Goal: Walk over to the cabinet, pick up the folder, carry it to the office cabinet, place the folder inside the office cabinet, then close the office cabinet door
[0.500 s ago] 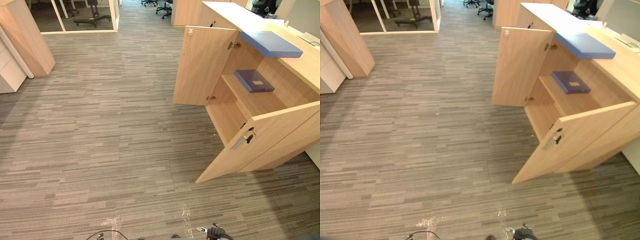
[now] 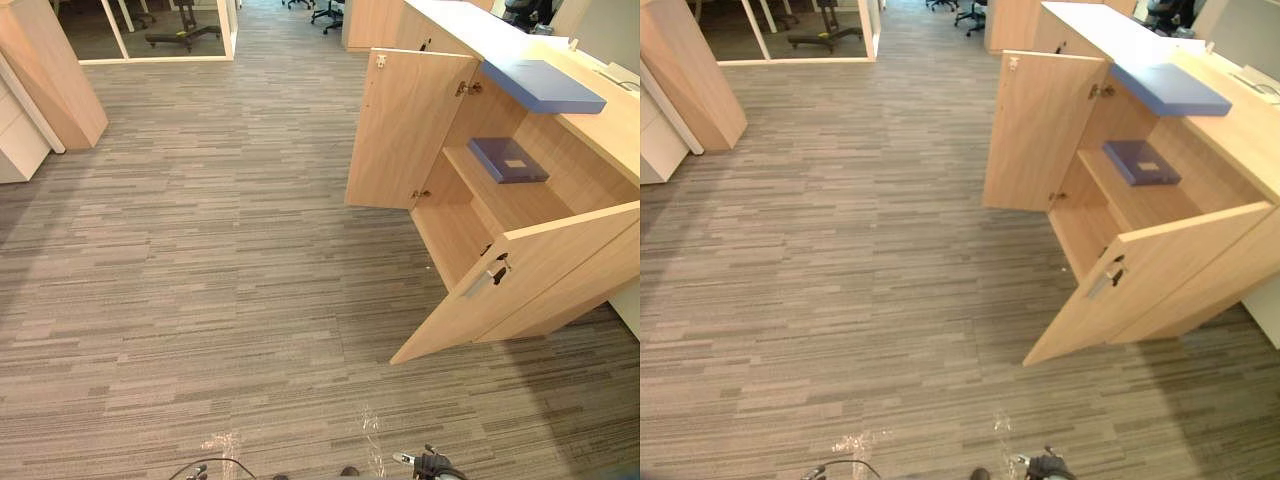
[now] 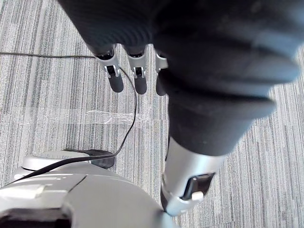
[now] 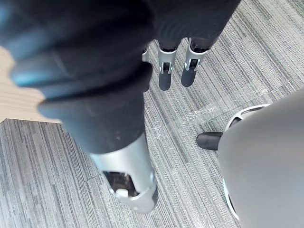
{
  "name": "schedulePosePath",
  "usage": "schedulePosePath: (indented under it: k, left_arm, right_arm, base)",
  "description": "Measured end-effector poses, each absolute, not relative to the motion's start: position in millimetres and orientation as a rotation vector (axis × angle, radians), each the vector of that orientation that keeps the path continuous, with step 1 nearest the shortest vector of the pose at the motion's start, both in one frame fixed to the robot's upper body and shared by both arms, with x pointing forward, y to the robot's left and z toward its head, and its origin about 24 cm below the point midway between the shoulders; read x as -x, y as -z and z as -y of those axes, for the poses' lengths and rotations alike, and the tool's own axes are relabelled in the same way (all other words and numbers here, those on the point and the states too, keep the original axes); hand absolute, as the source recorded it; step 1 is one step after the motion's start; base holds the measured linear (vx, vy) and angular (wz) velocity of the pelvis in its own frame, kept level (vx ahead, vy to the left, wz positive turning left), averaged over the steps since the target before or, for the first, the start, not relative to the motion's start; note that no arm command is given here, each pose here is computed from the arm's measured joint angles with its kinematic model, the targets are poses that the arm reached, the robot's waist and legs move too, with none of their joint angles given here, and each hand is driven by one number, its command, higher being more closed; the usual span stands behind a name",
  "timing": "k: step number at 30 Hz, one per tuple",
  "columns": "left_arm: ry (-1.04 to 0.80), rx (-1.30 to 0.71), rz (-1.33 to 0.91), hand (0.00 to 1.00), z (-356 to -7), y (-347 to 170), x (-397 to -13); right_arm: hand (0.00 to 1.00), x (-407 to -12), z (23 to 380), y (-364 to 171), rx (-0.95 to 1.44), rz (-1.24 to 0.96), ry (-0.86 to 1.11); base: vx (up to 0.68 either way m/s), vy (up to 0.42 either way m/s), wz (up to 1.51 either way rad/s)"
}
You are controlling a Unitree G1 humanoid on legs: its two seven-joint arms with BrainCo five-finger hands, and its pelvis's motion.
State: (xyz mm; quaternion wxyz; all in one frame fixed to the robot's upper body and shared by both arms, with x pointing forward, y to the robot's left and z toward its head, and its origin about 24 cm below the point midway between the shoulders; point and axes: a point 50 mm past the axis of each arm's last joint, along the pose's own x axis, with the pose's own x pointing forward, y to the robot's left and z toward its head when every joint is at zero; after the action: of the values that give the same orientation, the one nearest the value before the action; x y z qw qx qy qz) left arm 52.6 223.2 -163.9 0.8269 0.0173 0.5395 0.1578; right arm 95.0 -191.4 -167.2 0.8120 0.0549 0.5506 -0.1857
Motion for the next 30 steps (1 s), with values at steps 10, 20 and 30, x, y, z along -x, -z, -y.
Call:
schedulePosePath:
  k: [10,20,30]
  left_arm:
    - [-0.335,-0.036,-1.146,0.00,-223.2,163.9,-52.7]
    - [-0.334,-0.037,-1.145,0.00,-223.2,163.9,-53.0]
    - [-0.334,-0.038,-1.145,0.00,-223.2,163.9,-53.0]
  right_arm:
    - [0.00,-95.2,191.3,167.1,-0.117,-1.175,0.396]
    - [0.00,-95.7,191.2,167.0,-0.115,-1.174,0.394]
    - [0.00,-95.8,191.2,167.0,-0.115,-1.174,0.394]
  base:
    - [0.00,0.000,0.00]
    - [0.00,0.000,0.00]
    - [0.00,0.000,0.00]
